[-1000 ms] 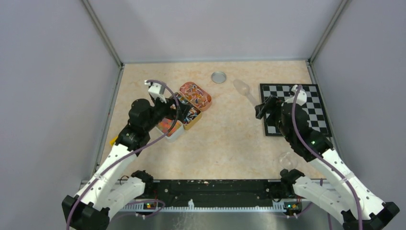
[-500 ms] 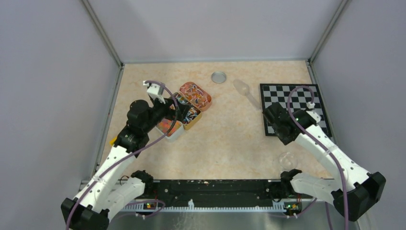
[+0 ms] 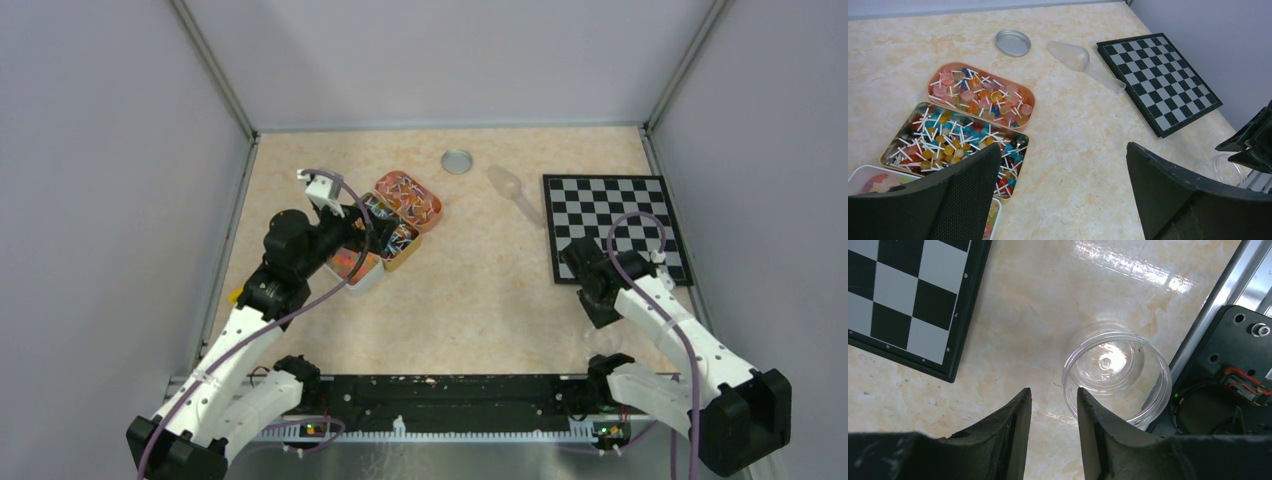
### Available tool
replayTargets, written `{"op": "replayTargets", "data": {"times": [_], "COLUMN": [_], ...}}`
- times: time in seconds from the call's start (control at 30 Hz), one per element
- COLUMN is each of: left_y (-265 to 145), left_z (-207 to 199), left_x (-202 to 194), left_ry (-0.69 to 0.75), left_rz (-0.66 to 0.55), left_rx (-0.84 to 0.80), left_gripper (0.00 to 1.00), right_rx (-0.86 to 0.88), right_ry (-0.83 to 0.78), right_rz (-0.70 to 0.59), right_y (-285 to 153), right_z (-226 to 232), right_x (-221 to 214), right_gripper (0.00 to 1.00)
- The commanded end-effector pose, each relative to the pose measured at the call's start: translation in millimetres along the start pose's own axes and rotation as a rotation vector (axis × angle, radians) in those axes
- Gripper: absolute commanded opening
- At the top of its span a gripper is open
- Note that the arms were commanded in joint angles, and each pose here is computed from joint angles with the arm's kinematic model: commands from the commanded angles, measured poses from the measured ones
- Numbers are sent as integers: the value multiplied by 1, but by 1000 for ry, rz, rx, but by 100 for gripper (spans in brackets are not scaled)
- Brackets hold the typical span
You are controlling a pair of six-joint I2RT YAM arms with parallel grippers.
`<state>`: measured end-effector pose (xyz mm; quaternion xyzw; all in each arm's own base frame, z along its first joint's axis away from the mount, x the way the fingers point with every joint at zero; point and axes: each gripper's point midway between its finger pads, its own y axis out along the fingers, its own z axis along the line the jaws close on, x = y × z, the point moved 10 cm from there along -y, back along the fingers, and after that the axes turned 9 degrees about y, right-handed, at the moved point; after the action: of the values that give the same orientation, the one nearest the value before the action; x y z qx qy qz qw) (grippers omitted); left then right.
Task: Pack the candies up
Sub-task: Pick up the packing bottle from the center of the board.
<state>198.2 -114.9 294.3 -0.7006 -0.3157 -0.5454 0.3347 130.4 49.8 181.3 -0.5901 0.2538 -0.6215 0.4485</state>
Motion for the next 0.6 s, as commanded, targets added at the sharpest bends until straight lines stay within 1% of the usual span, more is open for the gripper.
{"op": "replayTargets", "data": {"times": [0.0,0.2,0.43,0.57], "left_y": [-2,-3,-2,-2], "left_z": [-3,-2,-3,-3], "left_x": [5,5,4,5], "left_ry": [5,7,5,7], "left_rz": [-41,-42,-38,-40], "left_rx": [-18,-17,-18,-15], "left_gripper": [99,99,99,99], "right_rx": [30,20,1,-1], "right_ry": [33,40,62,69], "right_rz": [47,68,45,61], "right_y": [6,15,19,22], "right_z": [5,3,1,1], "right_x": [-7,-13,-12,-14], "right_gripper": [39,39,39,39]}}
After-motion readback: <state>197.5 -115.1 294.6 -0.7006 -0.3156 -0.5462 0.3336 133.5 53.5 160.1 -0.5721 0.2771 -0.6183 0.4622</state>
